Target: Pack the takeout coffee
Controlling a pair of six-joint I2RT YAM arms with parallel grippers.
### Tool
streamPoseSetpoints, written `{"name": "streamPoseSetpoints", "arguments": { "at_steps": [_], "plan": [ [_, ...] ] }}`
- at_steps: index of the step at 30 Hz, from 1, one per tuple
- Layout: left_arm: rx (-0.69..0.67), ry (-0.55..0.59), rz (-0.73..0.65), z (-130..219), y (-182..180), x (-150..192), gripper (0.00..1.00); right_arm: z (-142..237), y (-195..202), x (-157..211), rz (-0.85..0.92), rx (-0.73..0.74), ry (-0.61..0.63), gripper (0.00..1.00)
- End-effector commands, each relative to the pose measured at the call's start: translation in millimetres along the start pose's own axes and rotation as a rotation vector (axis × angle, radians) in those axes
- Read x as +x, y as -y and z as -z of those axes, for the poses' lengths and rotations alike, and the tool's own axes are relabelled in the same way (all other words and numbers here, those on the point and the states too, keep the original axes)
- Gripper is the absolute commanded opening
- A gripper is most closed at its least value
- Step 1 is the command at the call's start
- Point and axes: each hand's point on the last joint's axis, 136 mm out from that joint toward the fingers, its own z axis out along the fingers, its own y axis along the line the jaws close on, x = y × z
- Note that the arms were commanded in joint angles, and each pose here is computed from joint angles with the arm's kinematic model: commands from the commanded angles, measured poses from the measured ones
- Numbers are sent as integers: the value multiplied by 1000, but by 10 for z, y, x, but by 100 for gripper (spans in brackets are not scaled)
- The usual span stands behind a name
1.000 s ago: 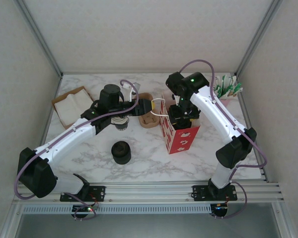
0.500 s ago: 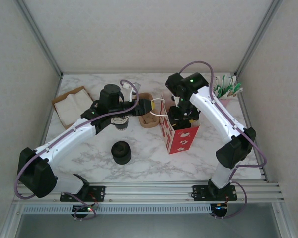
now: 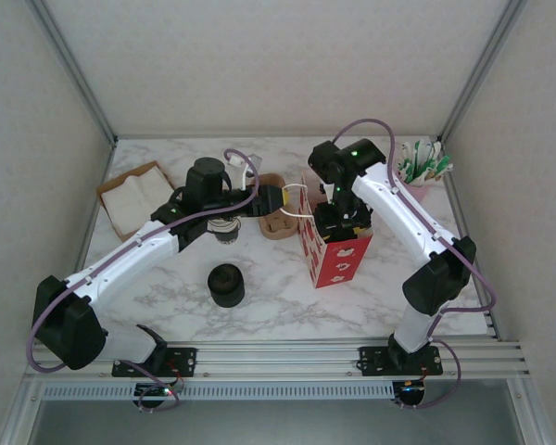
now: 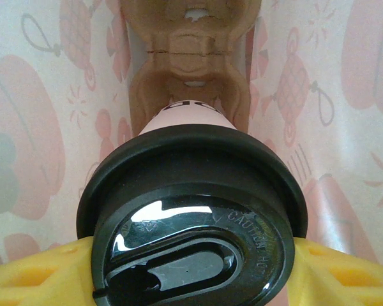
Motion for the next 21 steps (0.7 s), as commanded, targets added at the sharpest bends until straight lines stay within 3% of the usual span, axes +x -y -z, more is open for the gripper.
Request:
{"name": "streamPoseSetpoints", "arguments": {
  "at_steps": [1, 21],
  "plan": [
    [10, 19, -12, 11, 2, -63, 53, -22, 47, 135, 10, 11, -64, 68],
    [7, 22, -14, 30, 19, -73, 52, -57, 14, 57, 8, -5, -36, 68]
  ]
}}
